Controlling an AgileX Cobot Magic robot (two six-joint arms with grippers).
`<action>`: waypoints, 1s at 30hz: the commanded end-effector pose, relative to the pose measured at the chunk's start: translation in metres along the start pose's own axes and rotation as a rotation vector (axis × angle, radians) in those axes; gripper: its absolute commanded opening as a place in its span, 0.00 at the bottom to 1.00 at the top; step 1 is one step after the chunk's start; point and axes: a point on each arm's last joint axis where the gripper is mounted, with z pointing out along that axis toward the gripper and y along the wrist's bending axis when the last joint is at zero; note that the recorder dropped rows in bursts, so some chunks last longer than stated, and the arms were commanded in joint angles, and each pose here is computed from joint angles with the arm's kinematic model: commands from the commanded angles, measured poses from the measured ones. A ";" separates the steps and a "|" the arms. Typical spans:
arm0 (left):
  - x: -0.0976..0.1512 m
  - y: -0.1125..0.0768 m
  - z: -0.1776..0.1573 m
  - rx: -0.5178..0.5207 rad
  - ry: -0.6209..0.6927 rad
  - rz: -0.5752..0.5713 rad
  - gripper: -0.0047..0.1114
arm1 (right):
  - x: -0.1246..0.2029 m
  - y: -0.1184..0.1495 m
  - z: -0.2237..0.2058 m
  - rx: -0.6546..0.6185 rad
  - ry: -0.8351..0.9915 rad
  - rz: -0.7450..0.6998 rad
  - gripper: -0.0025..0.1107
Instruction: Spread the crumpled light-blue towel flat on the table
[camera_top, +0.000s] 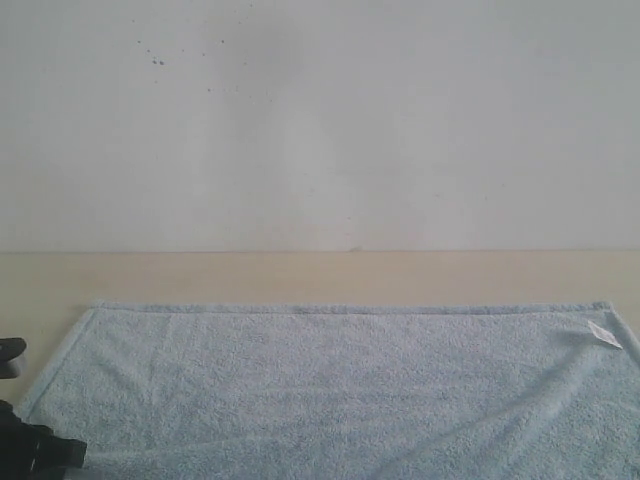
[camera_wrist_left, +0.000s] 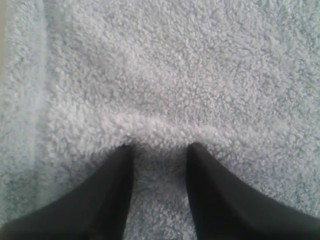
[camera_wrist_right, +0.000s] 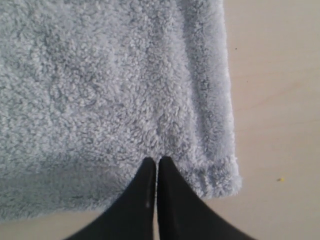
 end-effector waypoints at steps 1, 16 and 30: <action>0.016 0.006 0.003 -0.060 0.056 -0.030 0.36 | 0.000 -0.001 0.000 0.005 0.003 -0.001 0.03; -0.011 -0.002 -0.051 -0.046 -0.184 -0.034 0.36 | -0.003 -0.001 0.011 0.004 -0.008 0.003 0.03; -0.023 -0.007 -0.094 -0.040 -0.365 -0.018 0.36 | 0.001 -0.001 0.016 0.004 0.039 0.027 0.03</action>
